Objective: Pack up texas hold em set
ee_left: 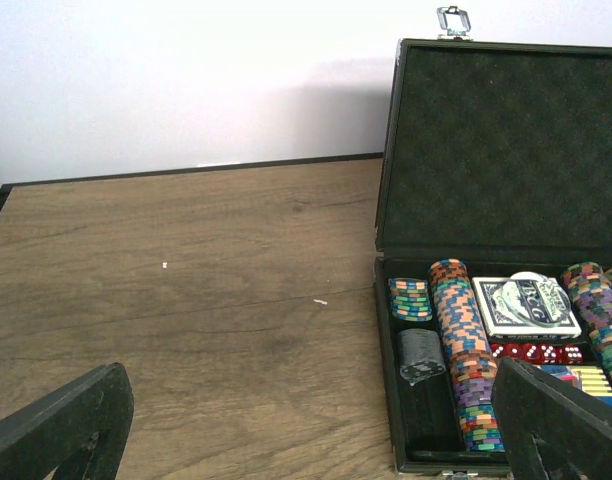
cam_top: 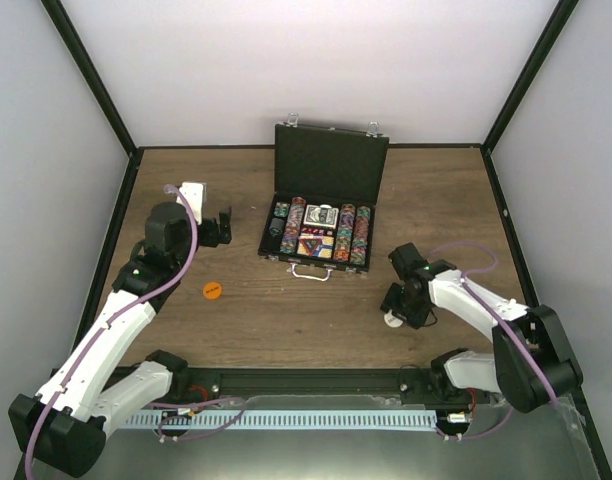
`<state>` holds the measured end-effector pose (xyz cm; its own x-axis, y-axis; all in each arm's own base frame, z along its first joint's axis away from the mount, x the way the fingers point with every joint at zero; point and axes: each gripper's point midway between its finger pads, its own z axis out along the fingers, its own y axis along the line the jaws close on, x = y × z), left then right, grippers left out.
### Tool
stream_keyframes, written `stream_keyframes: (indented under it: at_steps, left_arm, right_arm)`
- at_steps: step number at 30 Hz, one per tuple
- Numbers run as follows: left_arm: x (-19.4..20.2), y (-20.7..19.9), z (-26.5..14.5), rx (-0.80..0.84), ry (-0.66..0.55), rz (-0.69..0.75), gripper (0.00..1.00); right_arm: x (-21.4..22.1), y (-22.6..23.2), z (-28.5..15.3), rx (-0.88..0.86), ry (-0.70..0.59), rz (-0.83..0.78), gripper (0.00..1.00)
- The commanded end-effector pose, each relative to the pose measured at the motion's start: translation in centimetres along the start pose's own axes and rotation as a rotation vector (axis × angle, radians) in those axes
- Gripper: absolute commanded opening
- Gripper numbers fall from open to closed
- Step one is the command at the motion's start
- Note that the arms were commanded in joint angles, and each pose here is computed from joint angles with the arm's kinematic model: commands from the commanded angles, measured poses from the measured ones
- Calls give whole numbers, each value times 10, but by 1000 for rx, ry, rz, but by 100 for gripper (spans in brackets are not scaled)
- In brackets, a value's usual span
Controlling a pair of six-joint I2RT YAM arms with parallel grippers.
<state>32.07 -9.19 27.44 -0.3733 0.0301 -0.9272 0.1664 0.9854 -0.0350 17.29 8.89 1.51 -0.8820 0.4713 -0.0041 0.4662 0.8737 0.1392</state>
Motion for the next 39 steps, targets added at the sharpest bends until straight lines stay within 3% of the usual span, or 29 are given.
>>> stream_keyframes:
  at_steps: [1, 8, 16, 20, 29, 39]
  left_arm:
    - [-2, 1, 1, -3, -16, -11, 100]
    - [-3, 1, 1, -4, -17, -11, 100]
    - [-2, 2, 2, -9, -15, -10, 100]
    - [0, 2, 3, -9, -10, -9, 100]
    - [1, -1, 6, 4, -1, -8, 100]
    - [0, 1, 4, -7, -6, -9, 100]
  right_arm:
    - [1, 29, 10, -114, 22, -107, 54]
    - [-11, 68, -17, -156, -79, -230, 54]
    - [-41, 146, -68, -356, -267, -320, 54]
    - [-51, 168, -72, -369, -286, -359, 55]
    - [-36, 109, -45, -103, -230, -356, 78]
    - [-2, 61, -18, 33, -132, -337, 88]
